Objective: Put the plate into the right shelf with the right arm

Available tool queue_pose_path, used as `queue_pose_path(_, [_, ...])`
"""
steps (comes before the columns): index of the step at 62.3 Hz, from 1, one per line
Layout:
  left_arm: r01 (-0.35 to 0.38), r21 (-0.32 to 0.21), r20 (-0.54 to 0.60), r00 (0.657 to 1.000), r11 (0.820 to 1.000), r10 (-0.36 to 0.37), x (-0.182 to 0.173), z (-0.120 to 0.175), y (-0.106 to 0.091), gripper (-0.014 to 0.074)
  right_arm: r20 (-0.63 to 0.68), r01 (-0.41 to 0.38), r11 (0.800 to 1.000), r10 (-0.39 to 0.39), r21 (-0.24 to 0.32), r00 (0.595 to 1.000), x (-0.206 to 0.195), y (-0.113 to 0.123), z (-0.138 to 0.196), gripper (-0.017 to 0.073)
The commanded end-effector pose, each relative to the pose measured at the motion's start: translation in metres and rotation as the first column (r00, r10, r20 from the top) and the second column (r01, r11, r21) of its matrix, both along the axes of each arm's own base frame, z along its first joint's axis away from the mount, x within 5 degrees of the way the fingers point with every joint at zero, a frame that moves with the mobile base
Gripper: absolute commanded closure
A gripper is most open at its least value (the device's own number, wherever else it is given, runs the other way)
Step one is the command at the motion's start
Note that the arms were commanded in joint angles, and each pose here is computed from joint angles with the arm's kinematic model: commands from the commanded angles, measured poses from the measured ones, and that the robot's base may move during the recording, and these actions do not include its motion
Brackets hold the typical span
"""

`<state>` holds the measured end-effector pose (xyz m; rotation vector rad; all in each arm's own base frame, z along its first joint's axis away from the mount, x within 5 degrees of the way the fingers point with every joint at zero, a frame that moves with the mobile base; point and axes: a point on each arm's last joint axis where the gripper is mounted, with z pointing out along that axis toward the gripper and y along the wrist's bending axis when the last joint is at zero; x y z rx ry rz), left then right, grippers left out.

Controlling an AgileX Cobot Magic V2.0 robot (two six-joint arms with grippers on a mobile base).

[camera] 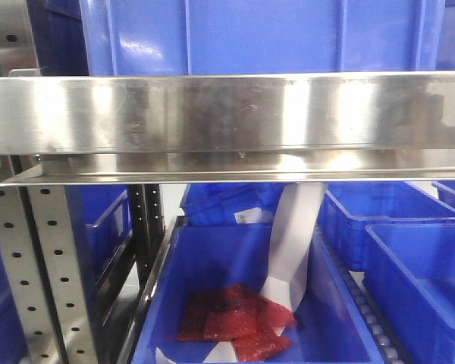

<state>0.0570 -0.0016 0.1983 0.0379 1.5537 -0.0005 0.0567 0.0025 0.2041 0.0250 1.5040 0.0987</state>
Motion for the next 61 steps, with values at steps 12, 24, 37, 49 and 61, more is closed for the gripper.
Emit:
queue_pose_path(12, [-0.009, -0.018, 0.089, 0.996, 1.0, 0.01, -0.0008, 0.0052, 0.001, 0.0722, 0.127, 0.003, 1.0, -0.003, -0.004, 0.992, -0.0037, -0.0003, 0.0144, 0.0505])
queue_pose_path(24, [-0.009, -0.018, 0.089, 0.996, 1.0, 0.01, -0.0008, 0.0052, 0.001, 0.0722, 0.126, 0.003, 1.0, -0.003, -0.004, 0.992, -0.0037, -0.0003, 0.0143, 0.0505])
queue_pose_path(37, [-0.009, -0.018, 0.089, 0.996, 1.0, 0.01, -0.0008, 0.0052, 0.001, 0.0722, 0.126, 0.003, 1.0, -0.003, -0.004, 0.992, -0.0037, -0.0003, 0.0143, 0.0505])
queue_pose_path(49, [-0.009, -0.018, 0.089, 0.996, 1.0, 0.01, -0.0008, 0.0052, 0.001, 0.0722, 0.126, 0.003, 1.0, -0.003, -0.004, 0.992, -0.0037, -0.0003, 0.0143, 0.0505])
queue_pose_path(61, [-0.009, -0.018, 0.089, 0.996, 1.0, 0.01, -0.0008, 0.0052, 0.001, 0.0722, 0.126, 0.003, 1.0, -0.003, -0.004, 0.992, -0.0037, -0.0003, 0.0143, 0.0505])
